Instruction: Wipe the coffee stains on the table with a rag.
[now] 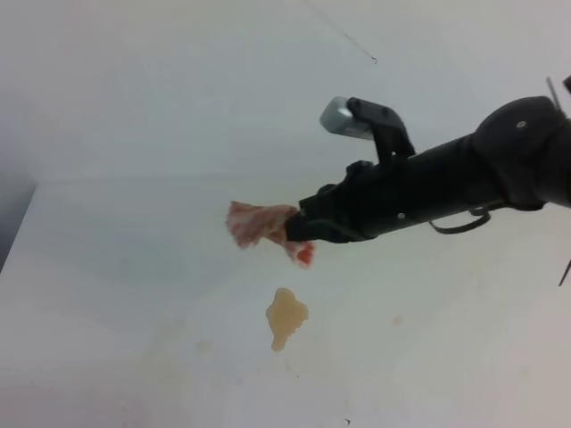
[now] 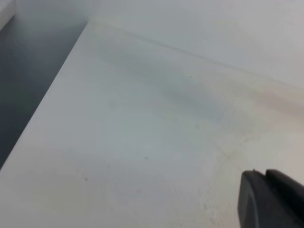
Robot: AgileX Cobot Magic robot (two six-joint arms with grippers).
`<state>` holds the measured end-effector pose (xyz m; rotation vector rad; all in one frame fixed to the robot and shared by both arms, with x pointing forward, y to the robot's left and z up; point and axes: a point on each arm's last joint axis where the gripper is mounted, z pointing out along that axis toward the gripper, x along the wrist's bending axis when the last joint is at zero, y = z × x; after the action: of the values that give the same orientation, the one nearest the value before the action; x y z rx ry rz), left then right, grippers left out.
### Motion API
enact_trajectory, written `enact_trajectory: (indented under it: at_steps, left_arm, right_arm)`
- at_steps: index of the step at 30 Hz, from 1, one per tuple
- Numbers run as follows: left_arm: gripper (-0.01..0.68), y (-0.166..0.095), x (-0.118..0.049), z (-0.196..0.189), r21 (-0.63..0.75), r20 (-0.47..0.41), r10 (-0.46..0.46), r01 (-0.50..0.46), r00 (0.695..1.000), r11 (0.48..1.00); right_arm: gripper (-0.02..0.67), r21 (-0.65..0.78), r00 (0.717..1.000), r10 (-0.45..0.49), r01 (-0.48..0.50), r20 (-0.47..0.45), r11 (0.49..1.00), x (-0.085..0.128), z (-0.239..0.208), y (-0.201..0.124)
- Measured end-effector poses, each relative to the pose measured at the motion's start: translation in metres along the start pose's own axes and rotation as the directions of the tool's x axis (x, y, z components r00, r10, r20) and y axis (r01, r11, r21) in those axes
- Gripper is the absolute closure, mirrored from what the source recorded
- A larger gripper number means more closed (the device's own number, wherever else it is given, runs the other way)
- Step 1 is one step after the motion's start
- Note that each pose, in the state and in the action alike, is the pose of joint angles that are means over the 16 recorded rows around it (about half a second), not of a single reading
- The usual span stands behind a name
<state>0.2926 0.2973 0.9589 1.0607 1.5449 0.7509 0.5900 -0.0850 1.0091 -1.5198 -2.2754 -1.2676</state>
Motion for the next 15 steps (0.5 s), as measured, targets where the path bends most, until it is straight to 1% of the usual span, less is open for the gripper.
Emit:
enact_trajectory:
  at_steps: [3, 7, 11, 15]
  left_arm:
    - [0.674, 0.0, 0.0, 0.0, 0.0, 0.0, 0.0, 0.0, 1.0, 1.0]
    - [0.674, 0.0, 0.0, 0.0, 0.0, 0.0, 0.0, 0.0, 1.0, 1.0]
    - [0.674, 0.0, 0.0, 0.0, 0.0, 0.0, 0.0, 0.0, 1.0, 1.0]
    - [0.674, 0.0, 0.0, 0.0, 0.0, 0.0, 0.0, 0.0, 1.0, 1.0]
  right_arm:
    - [0.623, 0.019, 0.997, -0.008, 0.01, -0.077, 1.0, 0.017, 0.016, -0.007]
    - [0.623, 0.075, 0.99, -0.003, 0.014, -0.141, 0.997, 0.028, 0.038, -0.021]
    - [0.622, 0.151, 0.986, 0.024, 0.001, -0.164, 0.989, 0.027, 0.058, -0.036]
    - [0.622, 0.217, 0.986, 0.05, -0.014, -0.161, 0.976, 0.021, 0.072, -0.049]
